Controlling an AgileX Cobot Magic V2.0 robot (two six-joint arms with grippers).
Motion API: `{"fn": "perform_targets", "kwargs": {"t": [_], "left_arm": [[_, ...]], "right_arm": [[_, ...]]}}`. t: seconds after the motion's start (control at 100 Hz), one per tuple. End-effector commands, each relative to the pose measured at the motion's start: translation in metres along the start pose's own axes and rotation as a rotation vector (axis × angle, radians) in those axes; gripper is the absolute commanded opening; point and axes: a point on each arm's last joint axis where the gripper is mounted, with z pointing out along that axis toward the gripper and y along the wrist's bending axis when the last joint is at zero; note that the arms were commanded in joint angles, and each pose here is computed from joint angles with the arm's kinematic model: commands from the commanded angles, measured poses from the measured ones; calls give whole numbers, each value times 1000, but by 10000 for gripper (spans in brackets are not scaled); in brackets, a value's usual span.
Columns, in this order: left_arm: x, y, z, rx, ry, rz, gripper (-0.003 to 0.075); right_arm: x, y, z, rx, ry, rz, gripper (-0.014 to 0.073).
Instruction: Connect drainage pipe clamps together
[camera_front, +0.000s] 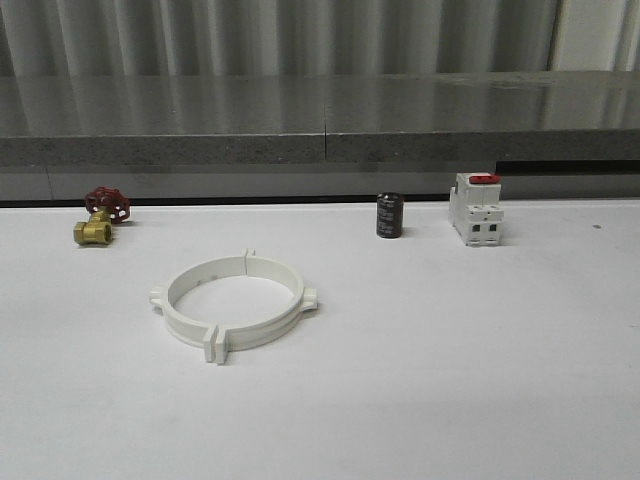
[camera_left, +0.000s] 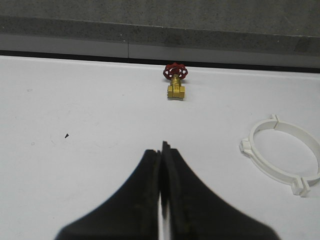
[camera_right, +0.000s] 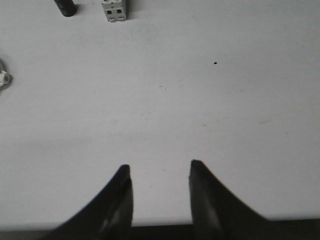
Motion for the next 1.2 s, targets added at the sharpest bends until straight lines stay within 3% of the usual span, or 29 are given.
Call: {"fn": "perform_targets", "kwargs": {"t": [0.0,0.13,0.89,1.19], "left_arm": [[-14,-3,-4,21,-95,-2,-20],[-14,-3,-4,21,-95,-2,-20],[-14,-3,-4,21,-95,-2,-20],[-14,-3,-4,21,-95,-2,-20]], "right_arm": [[-6,1,-6,-10,-65,-5,160],[-7,1,-6,-11,-75,-5,-76],[-6,0,-4,-3,-85,-12,-67],[15,-4,13,-37,-459,-13,-67]]}}
